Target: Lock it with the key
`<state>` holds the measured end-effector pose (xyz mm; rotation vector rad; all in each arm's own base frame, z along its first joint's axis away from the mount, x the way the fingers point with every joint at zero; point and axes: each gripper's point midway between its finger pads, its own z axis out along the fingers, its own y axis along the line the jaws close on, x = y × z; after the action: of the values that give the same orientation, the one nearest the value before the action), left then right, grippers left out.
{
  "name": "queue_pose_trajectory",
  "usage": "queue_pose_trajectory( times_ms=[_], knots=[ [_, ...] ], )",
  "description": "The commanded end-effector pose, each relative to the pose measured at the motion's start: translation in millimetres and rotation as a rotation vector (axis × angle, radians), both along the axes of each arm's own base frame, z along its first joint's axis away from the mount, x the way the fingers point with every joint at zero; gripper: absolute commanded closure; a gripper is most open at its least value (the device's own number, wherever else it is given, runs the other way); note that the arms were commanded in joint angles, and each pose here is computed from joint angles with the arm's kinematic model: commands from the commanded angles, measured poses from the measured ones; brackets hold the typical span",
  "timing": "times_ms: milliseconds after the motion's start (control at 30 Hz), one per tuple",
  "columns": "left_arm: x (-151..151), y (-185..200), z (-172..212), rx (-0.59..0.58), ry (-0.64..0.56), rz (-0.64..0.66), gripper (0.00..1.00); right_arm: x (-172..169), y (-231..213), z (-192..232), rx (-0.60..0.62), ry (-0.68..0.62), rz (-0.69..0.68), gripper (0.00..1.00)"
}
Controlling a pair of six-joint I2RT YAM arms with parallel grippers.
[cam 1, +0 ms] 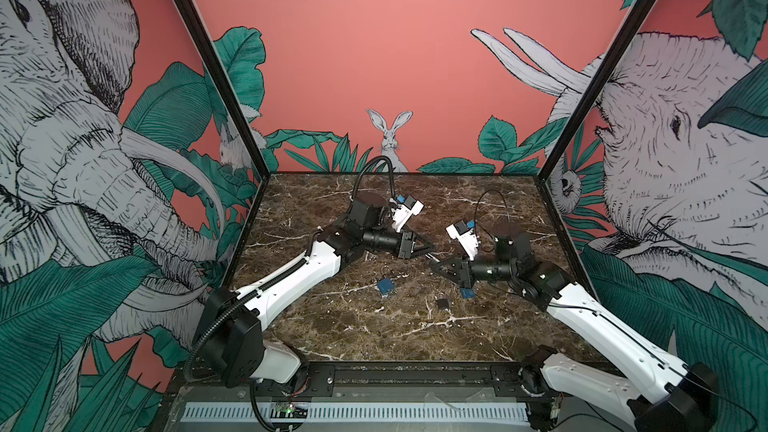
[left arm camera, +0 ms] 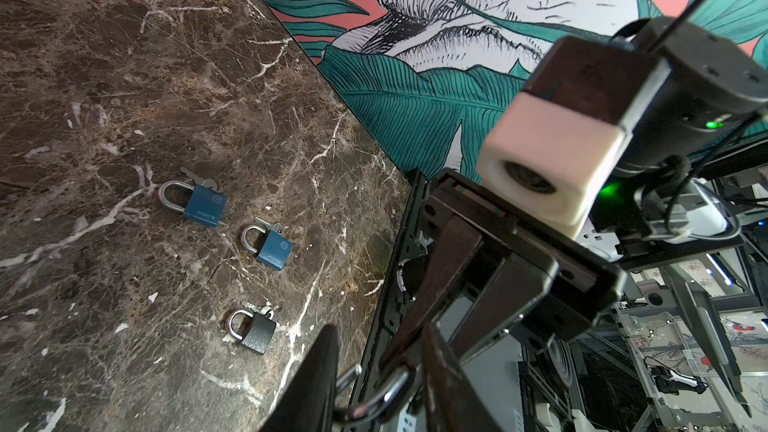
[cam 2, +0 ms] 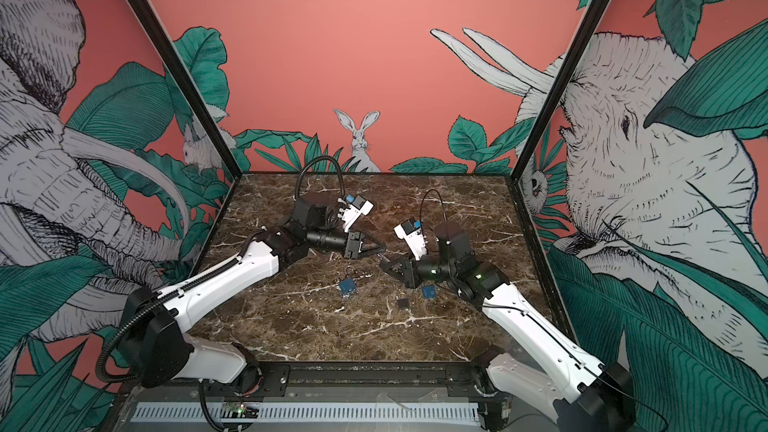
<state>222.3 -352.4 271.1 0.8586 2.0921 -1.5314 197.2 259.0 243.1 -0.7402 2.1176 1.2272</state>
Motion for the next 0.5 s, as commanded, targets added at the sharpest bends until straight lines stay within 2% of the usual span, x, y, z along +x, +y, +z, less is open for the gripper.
queue_pose_trajectory(
  times_ms=[0,467],
  knots=[
    [-5.9,1.5,13.8,-0.02,-0.04,-0.027,0.64,1.7,3.2,18.6,0.035,-0.046,0.023,1.0],
    [-12.1,5.9,15.3,-0.029,-0.047,-0.037,0.65,1.3,2.9,23.3,0.081,0.001,0.053,1.0]
  ],
)
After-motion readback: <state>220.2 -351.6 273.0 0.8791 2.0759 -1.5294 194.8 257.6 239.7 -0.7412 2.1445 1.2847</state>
